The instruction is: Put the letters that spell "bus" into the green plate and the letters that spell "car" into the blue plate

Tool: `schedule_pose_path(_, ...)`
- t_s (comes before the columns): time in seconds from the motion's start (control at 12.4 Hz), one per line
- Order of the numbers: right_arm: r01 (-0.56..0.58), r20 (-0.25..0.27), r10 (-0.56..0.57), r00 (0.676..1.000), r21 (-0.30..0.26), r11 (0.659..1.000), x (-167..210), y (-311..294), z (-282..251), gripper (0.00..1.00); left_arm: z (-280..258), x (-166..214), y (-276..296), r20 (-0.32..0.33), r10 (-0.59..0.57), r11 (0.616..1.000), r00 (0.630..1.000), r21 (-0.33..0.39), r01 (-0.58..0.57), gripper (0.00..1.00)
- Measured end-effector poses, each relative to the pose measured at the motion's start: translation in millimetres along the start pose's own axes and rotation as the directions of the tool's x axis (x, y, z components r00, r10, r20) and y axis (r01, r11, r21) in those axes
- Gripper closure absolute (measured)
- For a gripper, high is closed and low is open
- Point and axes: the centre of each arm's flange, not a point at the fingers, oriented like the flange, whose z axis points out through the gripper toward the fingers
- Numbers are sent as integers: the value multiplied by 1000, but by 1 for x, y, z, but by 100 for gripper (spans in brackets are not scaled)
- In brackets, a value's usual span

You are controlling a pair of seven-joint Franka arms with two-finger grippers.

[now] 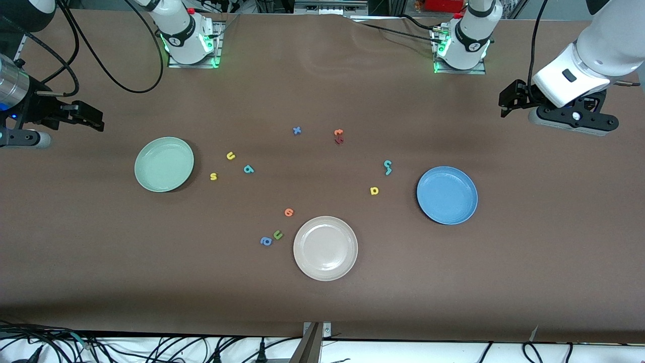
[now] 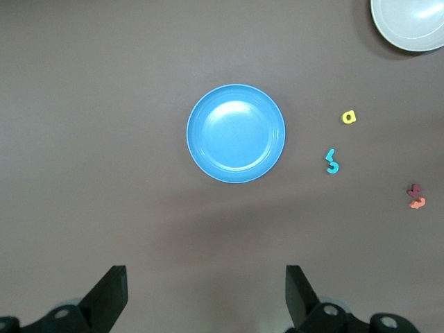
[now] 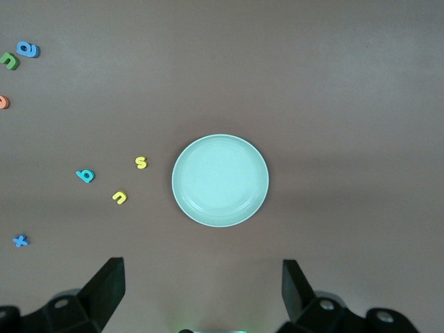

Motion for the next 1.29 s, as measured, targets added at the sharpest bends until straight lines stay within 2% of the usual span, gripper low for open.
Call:
schedule_pose_path(0.81,-1,1,1,1000,0,1000,0,0,1,0,0,0,0,0,0,1000,1000,0,0,0)
schedule_pose_path(1.29,-27,29,27,999,9,1000,1,-18,24,0,0,0,0,0,0,1000,1000,0,0,0)
